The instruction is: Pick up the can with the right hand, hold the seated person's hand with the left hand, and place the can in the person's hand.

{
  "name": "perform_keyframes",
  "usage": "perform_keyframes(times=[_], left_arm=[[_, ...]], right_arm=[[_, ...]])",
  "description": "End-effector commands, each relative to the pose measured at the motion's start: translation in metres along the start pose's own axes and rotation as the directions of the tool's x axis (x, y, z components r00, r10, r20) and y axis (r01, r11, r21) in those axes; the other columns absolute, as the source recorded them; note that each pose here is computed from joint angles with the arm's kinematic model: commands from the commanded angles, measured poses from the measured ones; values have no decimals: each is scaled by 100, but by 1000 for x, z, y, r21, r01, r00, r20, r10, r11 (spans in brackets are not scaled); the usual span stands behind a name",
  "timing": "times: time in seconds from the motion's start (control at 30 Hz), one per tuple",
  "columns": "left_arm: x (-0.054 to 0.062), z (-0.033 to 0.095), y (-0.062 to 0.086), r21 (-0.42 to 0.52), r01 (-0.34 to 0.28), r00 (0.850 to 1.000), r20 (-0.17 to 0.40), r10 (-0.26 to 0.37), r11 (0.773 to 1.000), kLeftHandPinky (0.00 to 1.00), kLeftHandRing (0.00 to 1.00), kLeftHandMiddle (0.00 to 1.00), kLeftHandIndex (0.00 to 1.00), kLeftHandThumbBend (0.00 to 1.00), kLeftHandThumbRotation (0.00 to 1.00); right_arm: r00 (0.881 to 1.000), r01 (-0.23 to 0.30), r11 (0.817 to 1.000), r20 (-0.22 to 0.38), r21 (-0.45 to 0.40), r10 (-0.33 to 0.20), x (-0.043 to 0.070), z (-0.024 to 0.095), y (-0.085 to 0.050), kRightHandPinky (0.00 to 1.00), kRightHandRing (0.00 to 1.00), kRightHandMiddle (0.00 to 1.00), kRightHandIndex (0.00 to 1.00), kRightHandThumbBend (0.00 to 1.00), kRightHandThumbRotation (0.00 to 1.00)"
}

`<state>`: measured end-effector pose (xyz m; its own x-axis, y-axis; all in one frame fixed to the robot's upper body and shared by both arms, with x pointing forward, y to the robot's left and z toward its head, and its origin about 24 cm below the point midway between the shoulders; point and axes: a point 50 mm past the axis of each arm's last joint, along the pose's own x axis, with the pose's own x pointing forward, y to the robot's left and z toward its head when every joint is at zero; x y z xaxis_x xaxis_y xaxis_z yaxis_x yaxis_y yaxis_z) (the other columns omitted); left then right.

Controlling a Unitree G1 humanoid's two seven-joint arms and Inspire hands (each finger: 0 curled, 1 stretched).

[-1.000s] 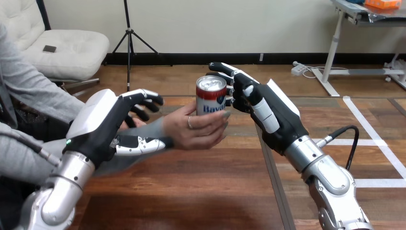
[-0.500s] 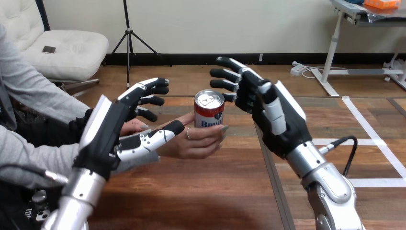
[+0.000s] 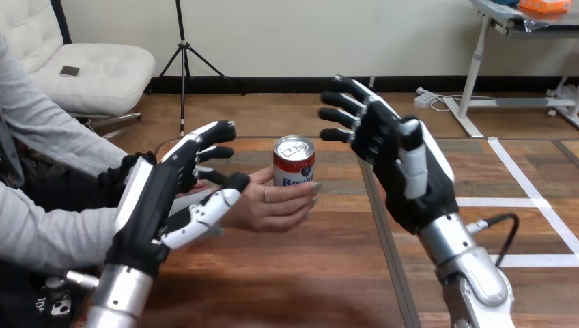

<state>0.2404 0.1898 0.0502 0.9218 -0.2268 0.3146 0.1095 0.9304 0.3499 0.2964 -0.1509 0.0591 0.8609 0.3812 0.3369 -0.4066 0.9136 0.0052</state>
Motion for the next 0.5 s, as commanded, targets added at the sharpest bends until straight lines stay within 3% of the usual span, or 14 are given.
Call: perform_keyframes(times=[0.0, 0.47], left_arm=[[5, 14, 5, -58, -57, 994, 94, 62, 997, 58, 78, 83, 81, 45, 53], [-5, 16, -1, -146, -77, 985, 139, 98, 986, 54, 81, 83, 79, 50, 61]], right_arm=[[994, 27, 1000, 107, -6, -26, 2, 15, -2, 77, 85, 87, 88, 100, 100], [993, 49, 998, 106, 50, -54, -18, 12, 0, 79, 86, 87, 87, 100, 100]])
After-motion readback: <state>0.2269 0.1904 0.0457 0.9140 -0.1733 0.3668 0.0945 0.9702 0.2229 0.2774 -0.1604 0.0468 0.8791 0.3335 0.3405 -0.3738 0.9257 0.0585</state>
